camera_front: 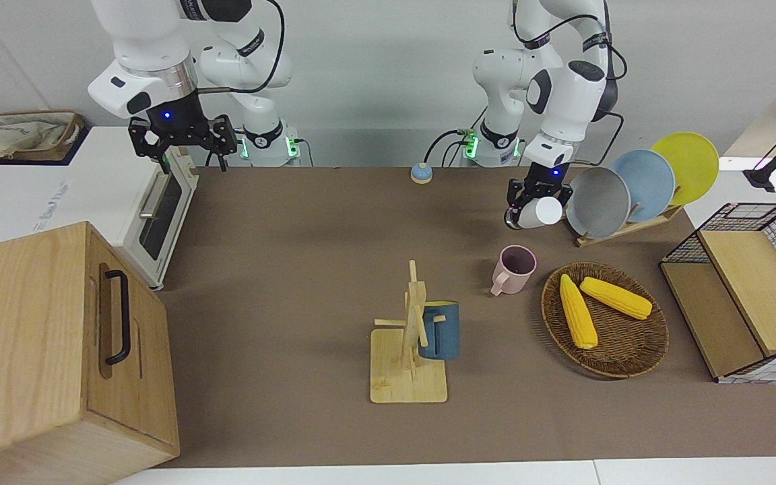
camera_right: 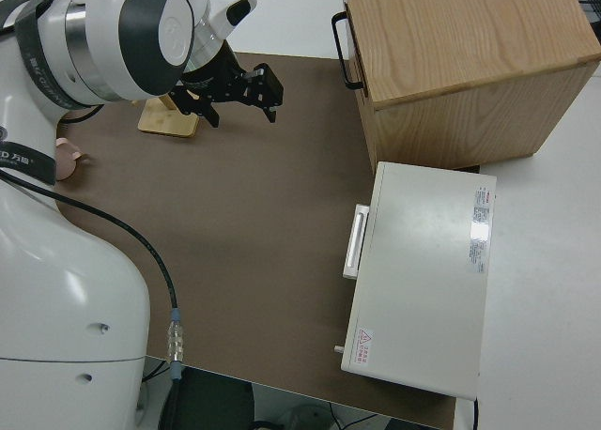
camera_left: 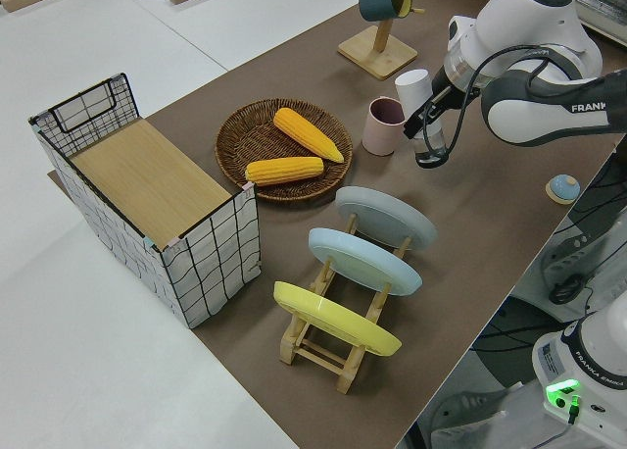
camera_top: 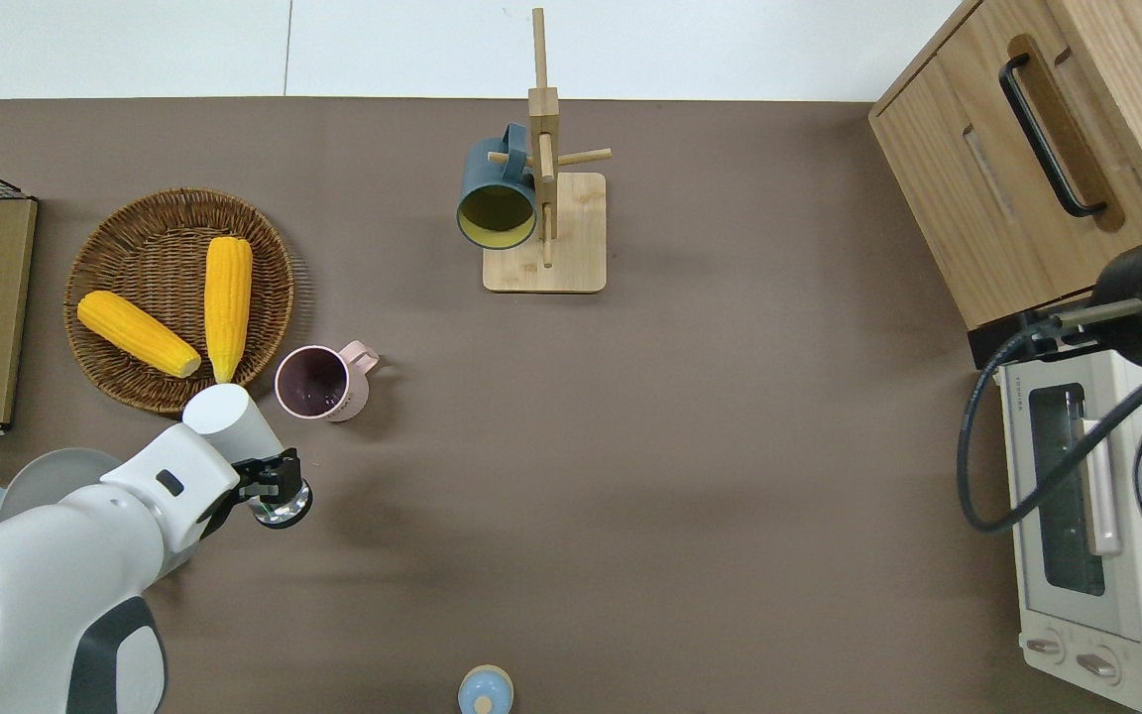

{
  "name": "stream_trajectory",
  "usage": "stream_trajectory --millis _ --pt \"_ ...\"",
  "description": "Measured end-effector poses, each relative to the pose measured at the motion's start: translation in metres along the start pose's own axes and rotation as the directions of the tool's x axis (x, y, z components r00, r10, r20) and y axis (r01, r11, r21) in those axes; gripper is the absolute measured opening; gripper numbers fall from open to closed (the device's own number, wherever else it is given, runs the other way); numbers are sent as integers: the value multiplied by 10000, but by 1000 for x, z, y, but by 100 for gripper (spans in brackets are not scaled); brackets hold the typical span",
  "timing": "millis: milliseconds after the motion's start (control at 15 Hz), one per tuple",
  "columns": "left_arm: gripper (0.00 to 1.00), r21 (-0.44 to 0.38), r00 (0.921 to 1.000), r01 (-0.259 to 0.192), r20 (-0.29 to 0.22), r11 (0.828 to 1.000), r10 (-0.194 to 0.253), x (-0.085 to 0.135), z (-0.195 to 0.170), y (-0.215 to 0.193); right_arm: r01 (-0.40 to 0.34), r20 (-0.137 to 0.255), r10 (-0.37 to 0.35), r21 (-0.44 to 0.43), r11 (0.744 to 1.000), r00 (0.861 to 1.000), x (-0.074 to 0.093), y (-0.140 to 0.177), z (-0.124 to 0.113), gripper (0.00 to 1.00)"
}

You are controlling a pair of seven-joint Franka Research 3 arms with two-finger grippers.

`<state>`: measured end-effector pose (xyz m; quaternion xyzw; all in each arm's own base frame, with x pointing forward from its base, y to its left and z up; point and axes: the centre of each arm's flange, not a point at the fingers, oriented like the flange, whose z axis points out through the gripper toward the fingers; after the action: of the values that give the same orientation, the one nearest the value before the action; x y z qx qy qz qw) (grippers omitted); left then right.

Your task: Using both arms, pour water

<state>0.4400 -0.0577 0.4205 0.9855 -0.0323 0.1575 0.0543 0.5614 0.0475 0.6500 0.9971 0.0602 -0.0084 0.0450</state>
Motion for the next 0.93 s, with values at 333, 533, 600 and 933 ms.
stream_trajectory --millis 333,533,600,933 --pt "63 214 9917 662 -1119 9976 -634 8 -32 -30 0 0 0 0 10000 10000 0 0 0 99" --pt "63 357 9708 959 -2241 9948 -855 17 -45 -45 0 0 0 0 10000 10000 0 0 0 99" --pt "63 411 9578 1051 -2731 9936 -900 20 -49 -50 0 0 0 0 10000 10000 0 0 0 99" --pt "63 744 9151 1225 -3943 9897 -837 33 -64 -69 0 0 0 0 10000 10000 0 0 0 99"
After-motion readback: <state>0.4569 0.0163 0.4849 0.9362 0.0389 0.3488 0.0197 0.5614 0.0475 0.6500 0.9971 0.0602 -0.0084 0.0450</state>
